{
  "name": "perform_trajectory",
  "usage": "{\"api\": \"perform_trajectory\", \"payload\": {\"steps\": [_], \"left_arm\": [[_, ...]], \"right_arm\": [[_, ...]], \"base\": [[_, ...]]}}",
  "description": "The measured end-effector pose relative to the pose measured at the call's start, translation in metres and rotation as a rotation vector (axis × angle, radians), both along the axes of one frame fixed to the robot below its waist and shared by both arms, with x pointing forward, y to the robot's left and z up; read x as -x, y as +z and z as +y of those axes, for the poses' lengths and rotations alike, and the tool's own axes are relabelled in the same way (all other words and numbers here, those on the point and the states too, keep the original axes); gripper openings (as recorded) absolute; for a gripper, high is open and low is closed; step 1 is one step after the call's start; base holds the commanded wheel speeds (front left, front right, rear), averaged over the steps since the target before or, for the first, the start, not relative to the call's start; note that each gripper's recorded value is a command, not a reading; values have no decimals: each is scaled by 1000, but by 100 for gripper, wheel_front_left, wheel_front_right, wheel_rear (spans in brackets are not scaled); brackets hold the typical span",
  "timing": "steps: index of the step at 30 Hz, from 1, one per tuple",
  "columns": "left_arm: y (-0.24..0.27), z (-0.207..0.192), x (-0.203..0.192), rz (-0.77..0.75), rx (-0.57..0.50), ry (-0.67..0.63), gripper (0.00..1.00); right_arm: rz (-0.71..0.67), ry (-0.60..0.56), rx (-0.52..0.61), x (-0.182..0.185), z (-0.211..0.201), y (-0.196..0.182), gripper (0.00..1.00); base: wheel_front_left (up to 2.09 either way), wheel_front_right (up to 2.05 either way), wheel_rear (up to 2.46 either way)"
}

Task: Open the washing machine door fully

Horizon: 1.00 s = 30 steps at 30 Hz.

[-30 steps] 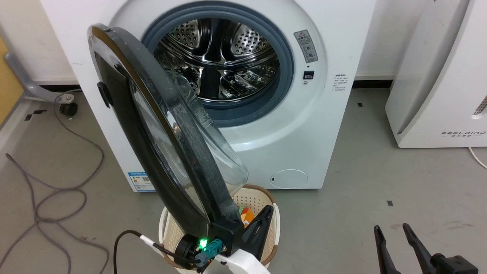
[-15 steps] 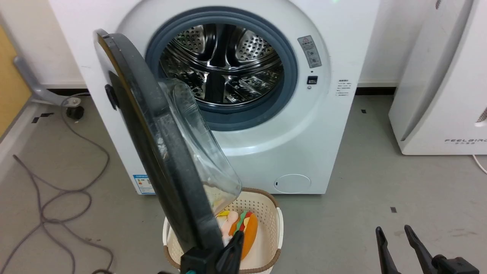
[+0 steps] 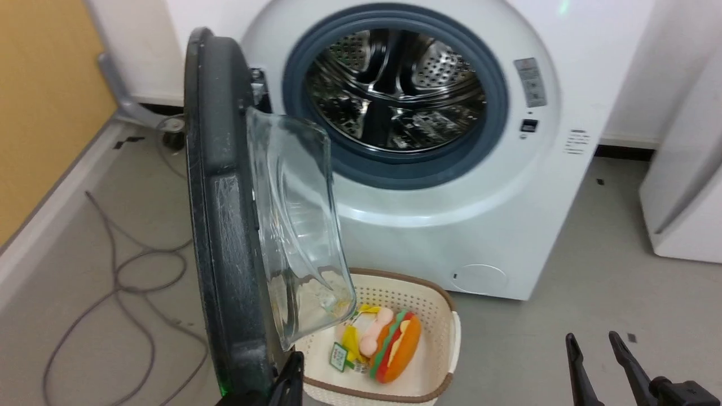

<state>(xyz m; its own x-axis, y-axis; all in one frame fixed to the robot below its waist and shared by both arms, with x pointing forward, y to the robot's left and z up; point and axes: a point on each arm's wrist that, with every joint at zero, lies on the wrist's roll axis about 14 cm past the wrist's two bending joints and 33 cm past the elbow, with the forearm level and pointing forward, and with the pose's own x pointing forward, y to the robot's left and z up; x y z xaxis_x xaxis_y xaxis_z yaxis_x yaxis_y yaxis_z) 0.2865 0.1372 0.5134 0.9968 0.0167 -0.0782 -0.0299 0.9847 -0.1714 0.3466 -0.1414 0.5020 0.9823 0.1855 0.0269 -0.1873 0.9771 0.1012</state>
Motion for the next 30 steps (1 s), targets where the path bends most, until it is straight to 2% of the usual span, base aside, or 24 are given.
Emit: {"api": "perform_trajectory", "payload": {"steps": [14, 21, 30], "left_arm": [[10, 94, 29, -67, -61, 315, 0], [2, 149, 38, -62, -88, 450, 0], [-1, 208, 29, -67, -126, 538, 0]], "right_arm": [[13, 141, 11, -21, 46, -3, 100], [29, 149, 10, -20, 48, -7, 100], [55, 125, 8, -19, 40, -15, 100]], "base": [[0, 0, 0], [0, 0, 0], [0, 0, 0]]}}
